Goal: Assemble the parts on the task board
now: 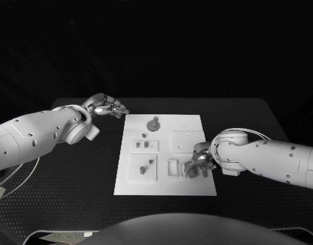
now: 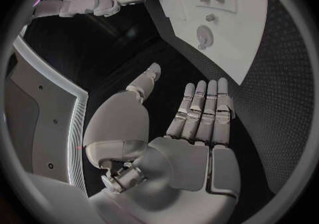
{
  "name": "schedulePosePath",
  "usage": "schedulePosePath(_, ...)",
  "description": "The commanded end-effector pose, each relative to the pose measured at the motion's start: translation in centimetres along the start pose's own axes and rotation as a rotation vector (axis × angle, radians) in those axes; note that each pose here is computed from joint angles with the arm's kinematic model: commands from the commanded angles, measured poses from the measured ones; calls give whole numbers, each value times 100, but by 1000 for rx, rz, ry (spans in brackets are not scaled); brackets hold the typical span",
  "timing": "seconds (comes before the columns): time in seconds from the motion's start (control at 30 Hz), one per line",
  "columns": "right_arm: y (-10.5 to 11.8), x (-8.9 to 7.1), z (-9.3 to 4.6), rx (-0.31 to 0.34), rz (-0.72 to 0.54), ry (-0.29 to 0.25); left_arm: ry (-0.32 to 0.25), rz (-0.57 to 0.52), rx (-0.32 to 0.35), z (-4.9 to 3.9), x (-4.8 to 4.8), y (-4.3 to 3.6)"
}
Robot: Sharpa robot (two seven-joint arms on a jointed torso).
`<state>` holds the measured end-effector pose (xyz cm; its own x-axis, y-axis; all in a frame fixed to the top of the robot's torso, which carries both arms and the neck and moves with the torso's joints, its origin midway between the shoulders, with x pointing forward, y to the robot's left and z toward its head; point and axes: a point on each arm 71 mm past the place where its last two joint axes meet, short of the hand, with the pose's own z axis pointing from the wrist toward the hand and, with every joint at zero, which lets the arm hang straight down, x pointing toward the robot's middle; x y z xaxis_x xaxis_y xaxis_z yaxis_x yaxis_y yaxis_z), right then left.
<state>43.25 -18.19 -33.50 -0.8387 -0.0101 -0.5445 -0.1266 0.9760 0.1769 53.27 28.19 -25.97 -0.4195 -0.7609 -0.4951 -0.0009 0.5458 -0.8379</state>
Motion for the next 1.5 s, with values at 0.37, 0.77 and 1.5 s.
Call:
schedulePosePath(0.37, -44, -31, -64, -32, 207, -57, 18, -14, 14, -5, 3, -12)
schedulePosePath(0.77, 81, -243, -249, -78, 385, -141, 21, -18, 16, 1, 3, -13)
schedulePosePath(1.5, 385, -77, -132, -92, 435, 61, 37, -21, 21, 24, 44, -39)
